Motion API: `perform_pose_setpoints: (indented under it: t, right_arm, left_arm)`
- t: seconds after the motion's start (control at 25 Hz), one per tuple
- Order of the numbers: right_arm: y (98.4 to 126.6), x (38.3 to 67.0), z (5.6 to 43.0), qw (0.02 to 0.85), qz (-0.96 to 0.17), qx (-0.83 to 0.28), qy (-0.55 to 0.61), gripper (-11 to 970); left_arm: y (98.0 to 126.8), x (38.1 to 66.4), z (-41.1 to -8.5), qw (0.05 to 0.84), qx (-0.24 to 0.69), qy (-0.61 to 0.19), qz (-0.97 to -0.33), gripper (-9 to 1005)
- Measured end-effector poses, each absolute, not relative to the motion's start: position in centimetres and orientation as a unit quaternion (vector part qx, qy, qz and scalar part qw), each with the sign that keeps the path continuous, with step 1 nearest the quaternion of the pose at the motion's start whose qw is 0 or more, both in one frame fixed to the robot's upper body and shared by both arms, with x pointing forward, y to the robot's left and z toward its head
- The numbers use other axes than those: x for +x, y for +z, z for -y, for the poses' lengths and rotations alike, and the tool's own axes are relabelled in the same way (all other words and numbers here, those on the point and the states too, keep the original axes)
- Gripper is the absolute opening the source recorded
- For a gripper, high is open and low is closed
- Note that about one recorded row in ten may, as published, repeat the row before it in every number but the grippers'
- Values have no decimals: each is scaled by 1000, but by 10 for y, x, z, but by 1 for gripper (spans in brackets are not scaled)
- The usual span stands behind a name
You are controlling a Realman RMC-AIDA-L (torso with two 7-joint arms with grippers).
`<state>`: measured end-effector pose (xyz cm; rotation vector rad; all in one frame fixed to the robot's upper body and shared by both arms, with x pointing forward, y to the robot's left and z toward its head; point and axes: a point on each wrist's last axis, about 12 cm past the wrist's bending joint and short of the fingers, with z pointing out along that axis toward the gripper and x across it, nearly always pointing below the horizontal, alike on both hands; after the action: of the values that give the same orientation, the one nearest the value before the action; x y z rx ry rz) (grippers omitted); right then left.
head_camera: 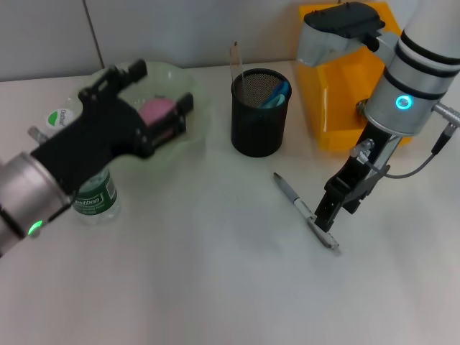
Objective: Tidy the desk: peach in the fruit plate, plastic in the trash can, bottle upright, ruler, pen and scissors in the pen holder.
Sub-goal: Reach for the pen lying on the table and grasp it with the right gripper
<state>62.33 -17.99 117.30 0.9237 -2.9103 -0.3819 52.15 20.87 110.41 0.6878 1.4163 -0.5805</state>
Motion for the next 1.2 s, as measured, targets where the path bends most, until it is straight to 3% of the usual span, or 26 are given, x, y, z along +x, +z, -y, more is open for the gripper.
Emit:
perform_pose_setpoints:
  t: [0.12,0.2,0.4,0.52,1.2]
  right_arm:
    - [1168,623,178,27,946,300,-122,652]
    - [1168,623,178,26,946,300,-122,653]
    - [1164,623,173,18,945,301,-123,653]
    - [1161,624,168,14,945,303,-121,653]
    - [1142,624,156,9,950,296,-97,651]
  left_arm:
    - [1108,507,-221,614,347,-329,-628,829]
    - [1108,507,-221,614,347,-329,-628,829]
    - [1115,502,-244,495,414,-397,-653,829]
    - [1113,502,-251,466,431,-411,-654,829]
    - [1105,507,-262,461,438,-421,-647,829]
